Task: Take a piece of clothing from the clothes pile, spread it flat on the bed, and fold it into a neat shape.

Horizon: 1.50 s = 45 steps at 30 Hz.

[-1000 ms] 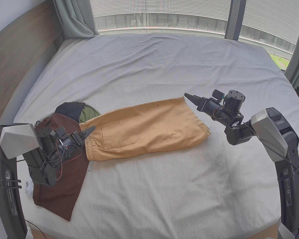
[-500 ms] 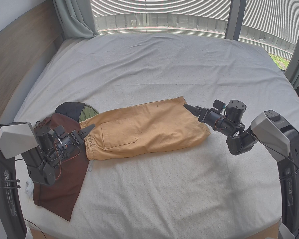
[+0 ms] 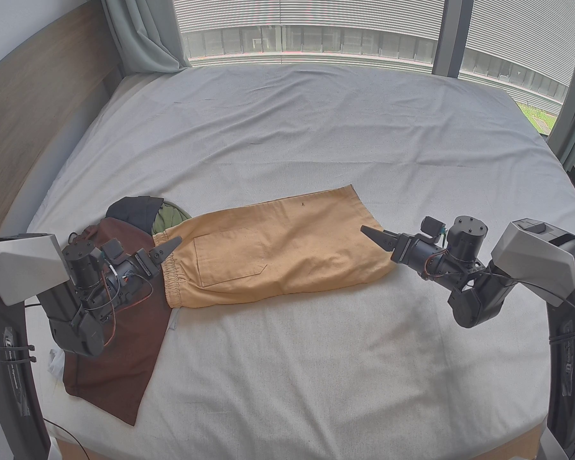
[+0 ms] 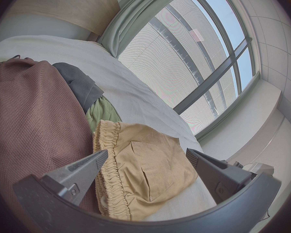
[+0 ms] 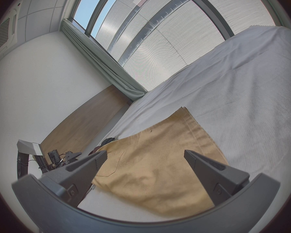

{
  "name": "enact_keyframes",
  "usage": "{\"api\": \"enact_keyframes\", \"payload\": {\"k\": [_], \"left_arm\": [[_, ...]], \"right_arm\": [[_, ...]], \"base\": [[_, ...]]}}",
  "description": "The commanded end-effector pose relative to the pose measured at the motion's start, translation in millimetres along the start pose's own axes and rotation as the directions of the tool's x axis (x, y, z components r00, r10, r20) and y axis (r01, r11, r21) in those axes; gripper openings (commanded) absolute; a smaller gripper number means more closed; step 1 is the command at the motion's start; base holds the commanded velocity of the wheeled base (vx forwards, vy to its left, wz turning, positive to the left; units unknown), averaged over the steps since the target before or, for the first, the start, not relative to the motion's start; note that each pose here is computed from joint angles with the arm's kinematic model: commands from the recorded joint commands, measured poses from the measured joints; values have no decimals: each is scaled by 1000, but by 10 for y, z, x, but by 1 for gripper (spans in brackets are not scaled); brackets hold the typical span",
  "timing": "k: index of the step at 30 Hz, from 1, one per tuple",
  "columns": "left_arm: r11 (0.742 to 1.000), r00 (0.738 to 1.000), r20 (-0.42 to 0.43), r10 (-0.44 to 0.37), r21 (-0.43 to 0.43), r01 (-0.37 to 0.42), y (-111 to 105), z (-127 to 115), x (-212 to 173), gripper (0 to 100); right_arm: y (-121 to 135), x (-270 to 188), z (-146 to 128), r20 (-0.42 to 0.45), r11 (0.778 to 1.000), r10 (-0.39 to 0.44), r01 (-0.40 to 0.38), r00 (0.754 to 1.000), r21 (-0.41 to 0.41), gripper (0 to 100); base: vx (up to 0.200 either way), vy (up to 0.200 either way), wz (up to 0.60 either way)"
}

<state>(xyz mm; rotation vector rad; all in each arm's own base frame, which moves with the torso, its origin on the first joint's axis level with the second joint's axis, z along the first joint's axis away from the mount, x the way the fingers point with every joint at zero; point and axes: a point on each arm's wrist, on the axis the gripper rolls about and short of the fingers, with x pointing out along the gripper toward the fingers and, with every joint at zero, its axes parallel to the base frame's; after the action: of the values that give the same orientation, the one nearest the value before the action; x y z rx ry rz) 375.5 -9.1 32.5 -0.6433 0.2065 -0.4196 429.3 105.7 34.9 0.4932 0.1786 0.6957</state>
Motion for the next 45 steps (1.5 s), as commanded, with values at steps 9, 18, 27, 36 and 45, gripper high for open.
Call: {"api": "enact_keyframes", "payload": {"k": [9,18,27,36,45], "left_arm": [[1000,1000,-3,-10,7,10,-87,23,-55,100],[999,1000,-7,-20,41,20,-173,32,-97,100],[996,1000,-24,-10,93,12,-163,-9,-131,100],[995,1000,-26,-8,99,10,-159,-16,-133,100],[995,1000,-24,-8,100,10,-156,-10,-132,100]], "right_arm": [[215,-388,-93,-4,1000,4,-4,1000,26,100],[247,-399,-224,-30,998,-26,27,999,52,100],[237,-377,-314,-51,996,-27,31,998,78,100],[147,-364,-515,-99,993,-45,55,994,108,100],[78,-367,-667,-136,989,-59,77,989,125,100]], "base": [[0,0,0],[0,0,0],[0,0,0],[0,0,0],[0,0,0]]}}
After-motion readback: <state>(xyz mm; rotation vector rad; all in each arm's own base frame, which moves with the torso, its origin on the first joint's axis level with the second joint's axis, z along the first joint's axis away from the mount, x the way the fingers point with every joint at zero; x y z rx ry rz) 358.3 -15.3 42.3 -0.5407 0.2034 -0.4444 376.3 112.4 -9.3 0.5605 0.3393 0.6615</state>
